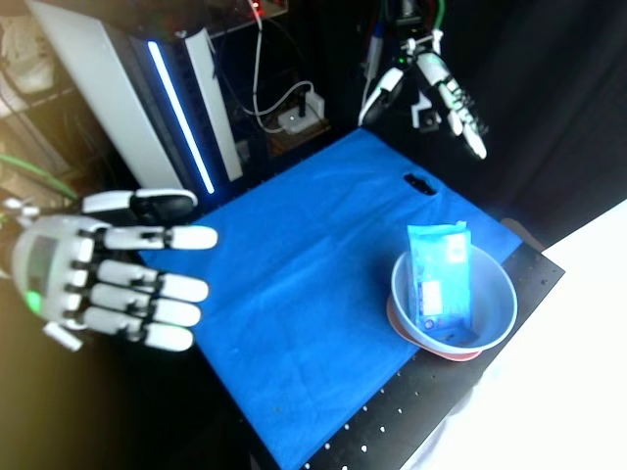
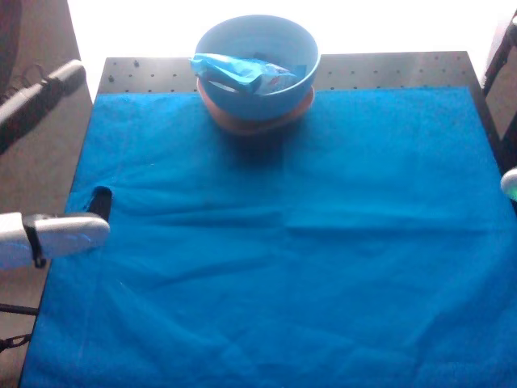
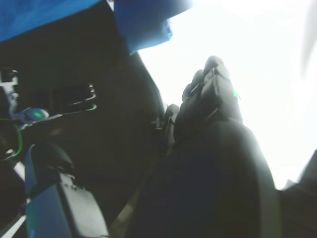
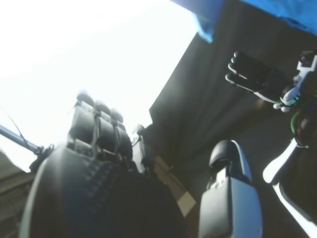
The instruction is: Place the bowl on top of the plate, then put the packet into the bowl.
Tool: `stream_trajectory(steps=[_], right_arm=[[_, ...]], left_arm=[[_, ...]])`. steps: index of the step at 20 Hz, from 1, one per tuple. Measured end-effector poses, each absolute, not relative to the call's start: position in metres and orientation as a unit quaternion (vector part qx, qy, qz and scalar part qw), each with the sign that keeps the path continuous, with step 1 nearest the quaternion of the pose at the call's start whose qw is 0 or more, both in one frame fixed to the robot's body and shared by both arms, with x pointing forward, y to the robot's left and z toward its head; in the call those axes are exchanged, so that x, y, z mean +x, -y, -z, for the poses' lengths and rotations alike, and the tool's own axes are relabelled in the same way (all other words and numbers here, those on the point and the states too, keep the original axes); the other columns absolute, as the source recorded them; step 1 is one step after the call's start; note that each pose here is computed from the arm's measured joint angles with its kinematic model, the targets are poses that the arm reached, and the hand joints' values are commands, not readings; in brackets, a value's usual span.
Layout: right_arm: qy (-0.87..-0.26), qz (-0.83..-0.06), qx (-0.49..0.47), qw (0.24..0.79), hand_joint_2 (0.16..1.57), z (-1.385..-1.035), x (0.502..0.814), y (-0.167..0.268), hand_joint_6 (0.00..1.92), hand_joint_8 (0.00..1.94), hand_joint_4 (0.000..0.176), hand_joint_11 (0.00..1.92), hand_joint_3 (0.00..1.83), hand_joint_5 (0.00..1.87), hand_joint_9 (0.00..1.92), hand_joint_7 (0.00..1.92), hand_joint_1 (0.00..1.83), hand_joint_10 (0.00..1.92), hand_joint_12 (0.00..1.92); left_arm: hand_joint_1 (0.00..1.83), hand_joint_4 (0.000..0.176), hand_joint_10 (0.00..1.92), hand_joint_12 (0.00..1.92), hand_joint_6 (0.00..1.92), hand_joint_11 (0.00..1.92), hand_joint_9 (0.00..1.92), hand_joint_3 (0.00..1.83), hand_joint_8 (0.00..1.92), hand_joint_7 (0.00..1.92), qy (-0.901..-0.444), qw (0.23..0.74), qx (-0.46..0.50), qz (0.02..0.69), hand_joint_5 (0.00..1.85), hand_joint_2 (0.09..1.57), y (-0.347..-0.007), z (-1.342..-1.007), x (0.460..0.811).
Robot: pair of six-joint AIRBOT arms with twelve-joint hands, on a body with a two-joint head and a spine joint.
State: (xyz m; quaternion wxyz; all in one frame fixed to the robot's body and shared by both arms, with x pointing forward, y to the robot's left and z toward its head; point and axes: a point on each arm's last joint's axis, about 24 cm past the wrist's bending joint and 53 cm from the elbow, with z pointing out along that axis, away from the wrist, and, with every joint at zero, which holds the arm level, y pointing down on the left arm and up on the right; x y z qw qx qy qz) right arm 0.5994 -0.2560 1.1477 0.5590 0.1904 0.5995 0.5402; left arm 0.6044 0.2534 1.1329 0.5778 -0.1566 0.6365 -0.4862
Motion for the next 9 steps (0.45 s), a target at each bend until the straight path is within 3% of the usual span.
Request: stream_trajectory(steps=[1,4,9], right_arm=[[-0.6,-0.535,0.197,0.561,0.97,-1.145,0.598,0.261,0.0,0.0,0.176,0.0,0.0,0.0,0.0,0.0,0.53,0.0,0.0],[-0.591,-0.531,0.21,0.57,0.95,-1.147,0.597,0.269,0.0,0.0,0.176,0.0,0.0,0.0,0.0,0.0,0.58,0.0,0.0],[-0.576,-0.542,0.2,0.578,0.99,-1.157,0.594,0.268,0.0,0.0,0.176,0.0,0.01,0.0,0.0,0.0,0.51,0.0,0.0]], left_arm=[[0.68,0.116,0.0,0.0,0.0,0.0,0.0,0.01,0.0,0.0,-0.629,0.583,-0.158,0.49,0.0,0.87,-0.254,-1.137,0.604],[0.62,0.171,0.0,0.0,0.0,0.0,0.0,0.0,0.0,0.0,-0.621,0.582,-0.151,0.503,0.0,0.83,-0.249,-1.142,0.597],[0.52,0.176,0.0,0.02,0.0,0.04,0.0,0.0,0.0,0.0,-0.598,0.595,-0.15,0.516,0.0,0.85,-0.25,-1.155,0.592]])
